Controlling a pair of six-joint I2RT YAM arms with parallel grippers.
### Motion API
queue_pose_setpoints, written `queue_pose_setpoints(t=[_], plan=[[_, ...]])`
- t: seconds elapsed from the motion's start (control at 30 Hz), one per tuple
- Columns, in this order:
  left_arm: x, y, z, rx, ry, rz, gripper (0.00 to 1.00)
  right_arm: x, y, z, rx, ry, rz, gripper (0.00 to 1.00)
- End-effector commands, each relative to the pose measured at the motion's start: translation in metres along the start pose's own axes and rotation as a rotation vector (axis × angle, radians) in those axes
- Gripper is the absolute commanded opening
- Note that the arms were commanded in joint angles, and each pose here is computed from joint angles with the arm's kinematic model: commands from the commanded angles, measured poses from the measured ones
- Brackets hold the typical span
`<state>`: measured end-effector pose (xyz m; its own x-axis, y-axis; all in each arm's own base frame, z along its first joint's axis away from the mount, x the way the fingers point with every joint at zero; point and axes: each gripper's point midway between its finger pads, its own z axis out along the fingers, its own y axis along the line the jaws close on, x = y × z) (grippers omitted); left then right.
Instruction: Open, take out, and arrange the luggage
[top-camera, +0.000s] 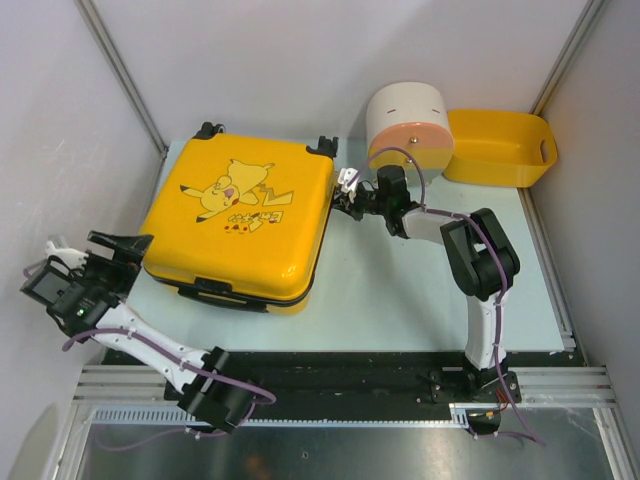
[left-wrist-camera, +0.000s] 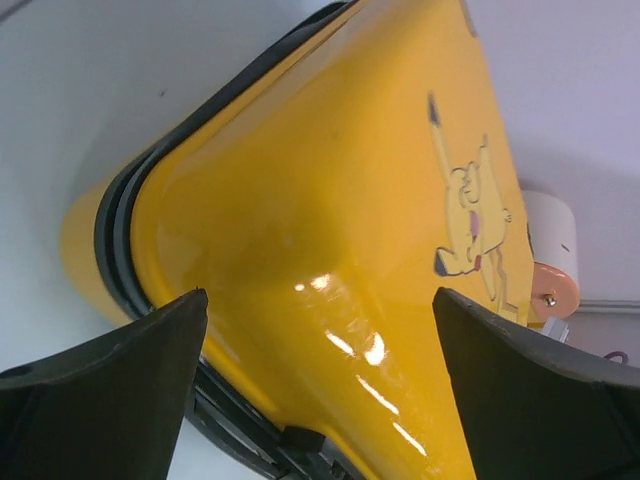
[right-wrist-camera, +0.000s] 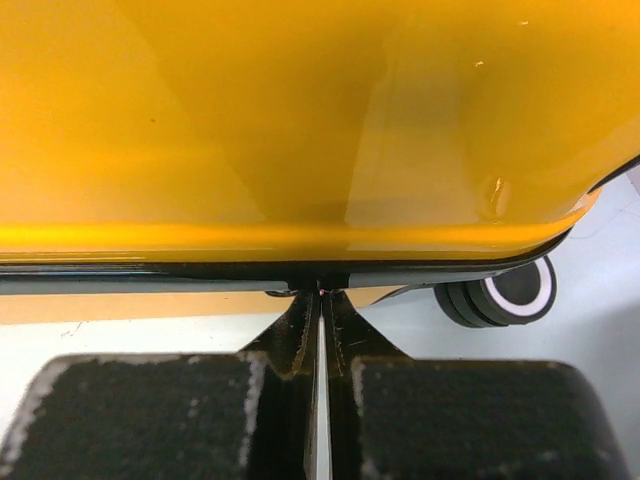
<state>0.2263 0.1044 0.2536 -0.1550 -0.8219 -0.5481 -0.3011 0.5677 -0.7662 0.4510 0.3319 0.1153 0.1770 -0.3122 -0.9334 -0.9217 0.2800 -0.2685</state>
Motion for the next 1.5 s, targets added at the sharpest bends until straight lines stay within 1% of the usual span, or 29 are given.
queue_pose_setpoints(t=[0.0, 0.13, 0.17, 0.2, 0.23, 0.27, 0.3, 0.33, 0.37, 0.43, 0.47, 0.53, 0.57, 0.63, 0.7, 0.73, 0.77, 0.8, 0.83, 0.9, 0.97, 1.07, 1.1, 1.17, 1.2, 1.23, 1.33, 1.4, 1.47], plan=[[0.026, 0.025, 0.001, -0.085, 0.076, -0.103, 1.00, -0.054, 0.023, 0.020, -0.074, -0.111, -0.074, 0.00], [0.016, 0.027, 0.017, -0.063, 0.091, -0.064, 1.00, -0.051, 0.031, 0.022, -0.096, -0.099, -0.066, 0.00], [0.013, 0.017, 0.026, -0.037, 0.105, -0.015, 1.00, -0.051, 0.033, 0.023, -0.102, -0.098, -0.069, 0.00], [0.011, 0.017, 0.035, -0.041, 0.123, -0.003, 1.00, -0.051, 0.037, 0.025, -0.110, -0.095, -0.066, 0.00], [0.002, 0.013, 0.045, -0.035, 0.104, 0.042, 1.00, -0.048, 0.040, 0.026, -0.118, -0.087, -0.058, 0.00], [0.000, -0.004, 0.055, -0.004, 0.120, 0.083, 1.00, -0.049, 0.042, 0.026, -0.122, -0.085, -0.058, 0.00], [-0.005, -0.009, 0.063, -0.002, 0.118, 0.109, 1.00, -0.049, 0.046, 0.028, -0.131, -0.083, -0.054, 0.00], [-0.009, -0.004, 0.078, -0.026, 0.127, 0.114, 1.00, -0.048, 0.050, 0.029, -0.140, -0.076, -0.046, 0.00], [-0.020, -0.026, 0.089, 0.020, 0.108, 0.189, 0.99, -0.050, 0.052, 0.029, -0.144, -0.075, -0.040, 0.00], [-0.030, -0.023, 0.117, -0.002, 0.123, 0.228, 0.97, -0.049, 0.061, 0.030, -0.161, -0.056, 0.006, 0.00], [-0.040, -0.041, 0.128, 0.030, 0.118, 0.301, 0.97, -0.052, 0.064, 0.029, -0.164, -0.053, 0.016, 0.00], [-0.049, -0.050, 0.141, 0.045, 0.121, 0.365, 0.93, -0.054, 0.080, 0.031, -0.200, -0.032, 0.060, 0.00], [-0.056, -0.059, 0.151, 0.066, 0.120, 0.439, 0.93, -0.060, 0.087, 0.030, -0.213, -0.033, 0.064, 0.00], [-0.060, -0.075, 0.153, 0.115, 0.119, 0.533, 0.93, -0.066, 0.108, 0.031, -0.252, -0.017, 0.090, 0.00], [-0.048, -0.102, 0.143, 0.203, 0.133, 0.625, 0.95, -0.077, 0.116, 0.028, -0.264, -0.024, 0.108, 0.00], [-0.041, -0.108, 0.139, 0.235, 0.142, 0.691, 0.96, -0.078, 0.123, 0.027, -0.269, -0.015, 0.137, 0.00], [-0.029, -0.128, 0.128, 0.290, 0.138, 0.746, 0.97, -0.082, 0.130, 0.029, -0.278, -0.014, 0.144, 0.00], [-0.021, -0.136, 0.124, 0.322, 0.142, 0.783, 0.99, -0.088, 0.133, 0.027, -0.274, -0.018, 0.144, 0.00], [-0.001, -0.146, 0.121, 0.370, 0.172, 0.844, 1.00, -0.089, 0.134, 0.028, -0.255, -0.004, 0.160, 0.00], [0.015, -0.163, 0.110, 0.422, 0.175, 0.901, 1.00, -0.090, 0.140, 0.026, -0.232, 0.012, 0.195, 0.00], [0.040, -0.177, 0.104, 0.491, 0.212, 0.964, 1.00, -0.080, 0.136, 0.021, -0.173, 0.045, 0.237, 0.00], [0.071, -0.192, 0.098, 0.575, 0.268, 1.017, 0.99, -0.064, 0.117, 0.010, -0.063, 0.091, 0.229, 0.00], [0.078, -0.191, 0.101, 0.574, 0.285, 1.032, 0.98, -0.056, 0.097, 0.004, 0.015, 0.104, 0.227, 0.00], [0.094, -0.196, 0.102, 0.596, 0.316, 1.049, 0.97, -0.044, 0.076, -0.005, 0.095, 0.122, 0.227, 0.00], [0.099, -0.195, 0.106, 0.593, 0.334, 1.043, 0.97, -0.037, 0.052, -0.014, 0.175, 0.124, 0.223, 0.00], [0.104, -0.193, 0.109, 0.585, 0.349, 1.041, 0.97, -0.033, 0.040, -0.017, 0.215, 0.126, 0.219, 0.00], [0.107, -0.179, 0.124, 0.523, 0.379, 1.028, 0.96, -0.026, -0.005, -0.033, 0.345, 0.101, 0.189, 0.00], [0.109, -0.171, 0.131, 0.500, 0.392, 1.043, 0.95, -0.029, -0.027, -0.042, 0.371, 0.047, 0.156, 0.00], [0.113, -0.163, 0.138, 0.487, 0.418, 1.047, 0.95, -0.027, -0.034, -0.042, 0.347, 0.009, 0.140, 0.00]])
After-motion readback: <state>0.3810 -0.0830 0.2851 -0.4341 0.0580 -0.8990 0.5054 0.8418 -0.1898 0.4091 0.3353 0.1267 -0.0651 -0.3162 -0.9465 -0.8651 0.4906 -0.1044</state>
